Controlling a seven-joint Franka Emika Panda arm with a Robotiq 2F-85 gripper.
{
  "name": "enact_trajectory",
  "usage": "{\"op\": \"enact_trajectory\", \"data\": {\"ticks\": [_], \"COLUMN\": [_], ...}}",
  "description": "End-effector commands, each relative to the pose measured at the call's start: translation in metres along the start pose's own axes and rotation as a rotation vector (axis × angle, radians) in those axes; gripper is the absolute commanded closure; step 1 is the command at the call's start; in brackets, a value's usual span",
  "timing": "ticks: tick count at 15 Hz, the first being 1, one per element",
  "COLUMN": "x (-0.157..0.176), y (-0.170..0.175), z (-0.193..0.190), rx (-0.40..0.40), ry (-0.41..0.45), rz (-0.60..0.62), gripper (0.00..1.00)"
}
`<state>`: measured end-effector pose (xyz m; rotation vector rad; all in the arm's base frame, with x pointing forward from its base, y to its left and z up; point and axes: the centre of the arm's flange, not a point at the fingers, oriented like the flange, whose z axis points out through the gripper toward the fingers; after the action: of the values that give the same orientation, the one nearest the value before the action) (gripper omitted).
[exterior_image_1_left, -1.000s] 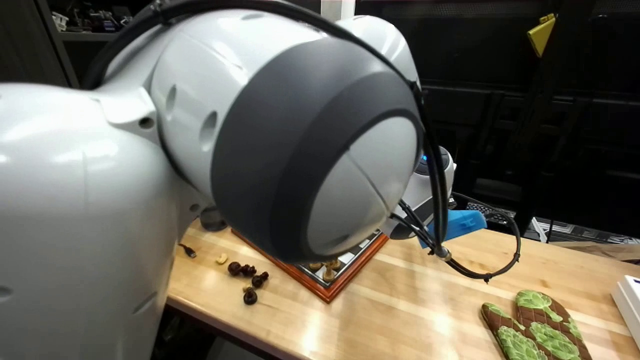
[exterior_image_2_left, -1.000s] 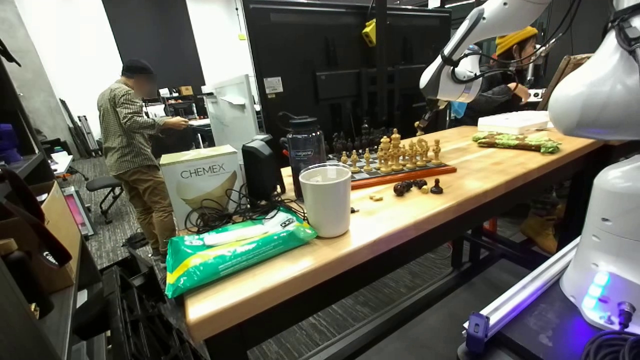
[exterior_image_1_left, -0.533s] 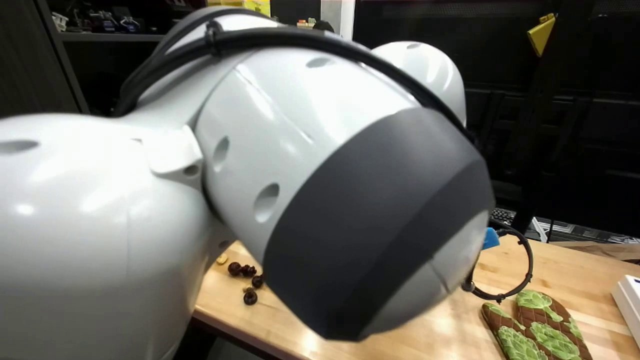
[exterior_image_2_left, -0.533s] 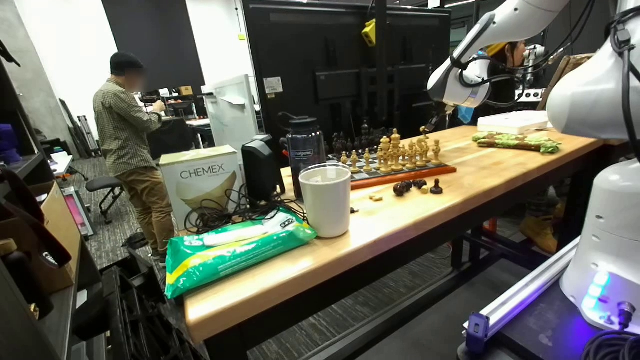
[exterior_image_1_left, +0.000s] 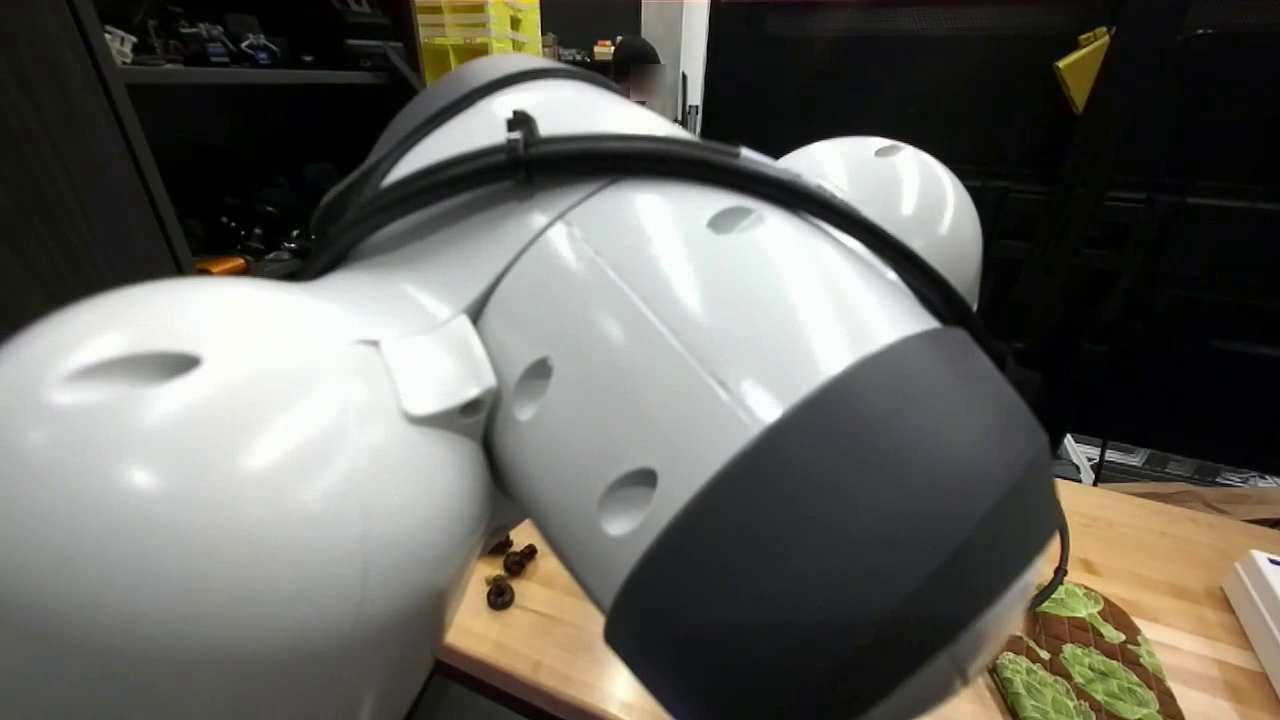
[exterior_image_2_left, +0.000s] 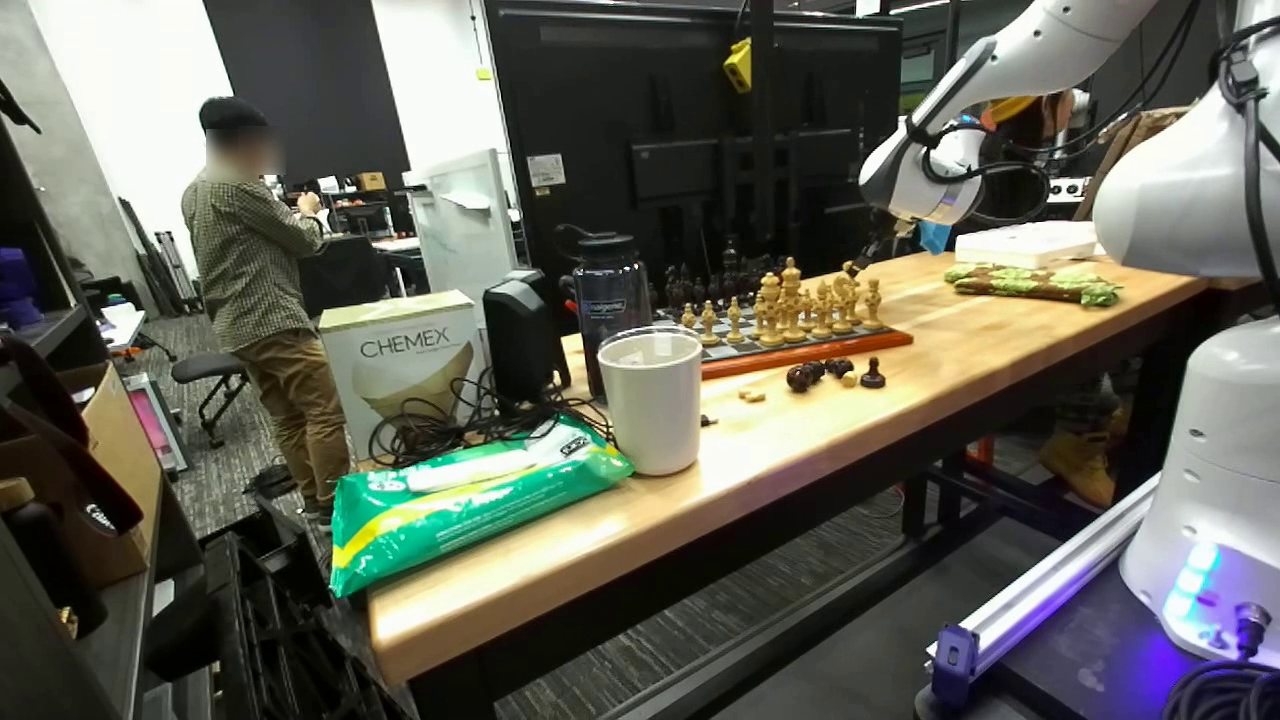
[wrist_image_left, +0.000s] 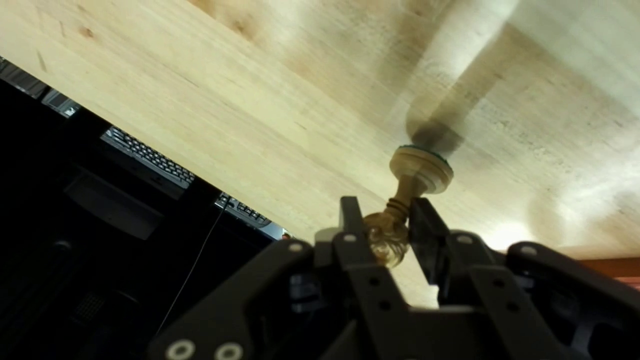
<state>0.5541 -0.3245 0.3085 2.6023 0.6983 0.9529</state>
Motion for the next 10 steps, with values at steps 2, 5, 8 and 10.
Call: {"op": "enact_trajectory", "data": {"ticks": [2, 5, 8, 10], "x": [-0.0035, -0.0034, -0.0008, 0.0012], "y": [0.0043, 0.004, 0.0032, 0.0025], "z": [0.0029, 0.0048, 0.0057, 0.0056], "rx": [0.017, 0.021, 0.024, 0.024], "ry": [0.008, 0.008, 0.008, 0.006], "rz": [-0.013, -0.007, -0.022, -0.029], "gripper": [0.93, 0.92, 0.42, 0.28]}}
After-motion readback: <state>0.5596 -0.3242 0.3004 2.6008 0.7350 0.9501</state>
